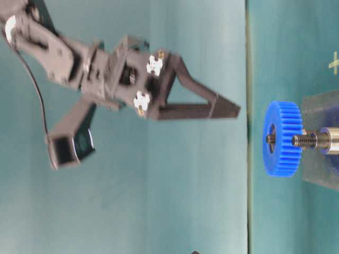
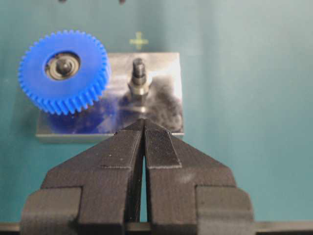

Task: Fit the large gear onto the shaft.
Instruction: 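Open the right gripper and withdraw it from the gear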

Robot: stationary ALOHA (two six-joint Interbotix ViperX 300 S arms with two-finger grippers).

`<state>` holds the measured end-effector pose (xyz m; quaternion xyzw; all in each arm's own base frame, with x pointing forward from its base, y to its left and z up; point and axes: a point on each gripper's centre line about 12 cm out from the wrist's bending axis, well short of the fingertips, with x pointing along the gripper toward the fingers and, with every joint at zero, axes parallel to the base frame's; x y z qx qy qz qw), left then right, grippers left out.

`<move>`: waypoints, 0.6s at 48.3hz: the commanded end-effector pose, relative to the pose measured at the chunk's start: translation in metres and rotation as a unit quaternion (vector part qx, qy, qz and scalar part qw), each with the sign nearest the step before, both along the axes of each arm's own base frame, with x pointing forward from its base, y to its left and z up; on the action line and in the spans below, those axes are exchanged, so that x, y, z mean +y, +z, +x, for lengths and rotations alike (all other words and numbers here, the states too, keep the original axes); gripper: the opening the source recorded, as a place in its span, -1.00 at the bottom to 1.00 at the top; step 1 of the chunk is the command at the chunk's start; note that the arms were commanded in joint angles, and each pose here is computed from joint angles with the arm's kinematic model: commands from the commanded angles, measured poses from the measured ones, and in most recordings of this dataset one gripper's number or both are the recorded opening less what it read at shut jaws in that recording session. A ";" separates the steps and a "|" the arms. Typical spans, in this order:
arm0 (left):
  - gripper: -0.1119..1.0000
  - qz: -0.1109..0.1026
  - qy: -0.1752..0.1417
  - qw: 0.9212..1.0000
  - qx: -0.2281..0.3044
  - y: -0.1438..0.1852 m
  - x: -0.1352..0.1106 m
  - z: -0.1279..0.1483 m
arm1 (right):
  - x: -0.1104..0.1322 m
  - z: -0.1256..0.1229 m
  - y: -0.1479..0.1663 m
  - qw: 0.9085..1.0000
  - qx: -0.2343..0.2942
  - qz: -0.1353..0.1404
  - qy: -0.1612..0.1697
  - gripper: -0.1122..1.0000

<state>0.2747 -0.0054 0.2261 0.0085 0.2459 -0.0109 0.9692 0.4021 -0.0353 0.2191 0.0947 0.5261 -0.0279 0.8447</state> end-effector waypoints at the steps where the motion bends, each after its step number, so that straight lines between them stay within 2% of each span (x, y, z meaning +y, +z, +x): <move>1: -0.80 0.001 -0.001 1.000 -0.008 0.005 0.000 0.002 | 0.003 -0.009 0.019 0.999 -0.034 -0.006 0.003 0.56; 16: -0.80 -0.002 0.000 1.000 -0.004 0.002 0.000 0.001 | 0.006 -0.038 0.018 0.999 -0.050 -0.009 0.001 0.56; 29: -0.80 -0.017 0.008 1.000 -0.003 0.002 0.000 0.001 | 0.013 -0.042 0.023 0.997 -0.078 -0.016 0.011 0.56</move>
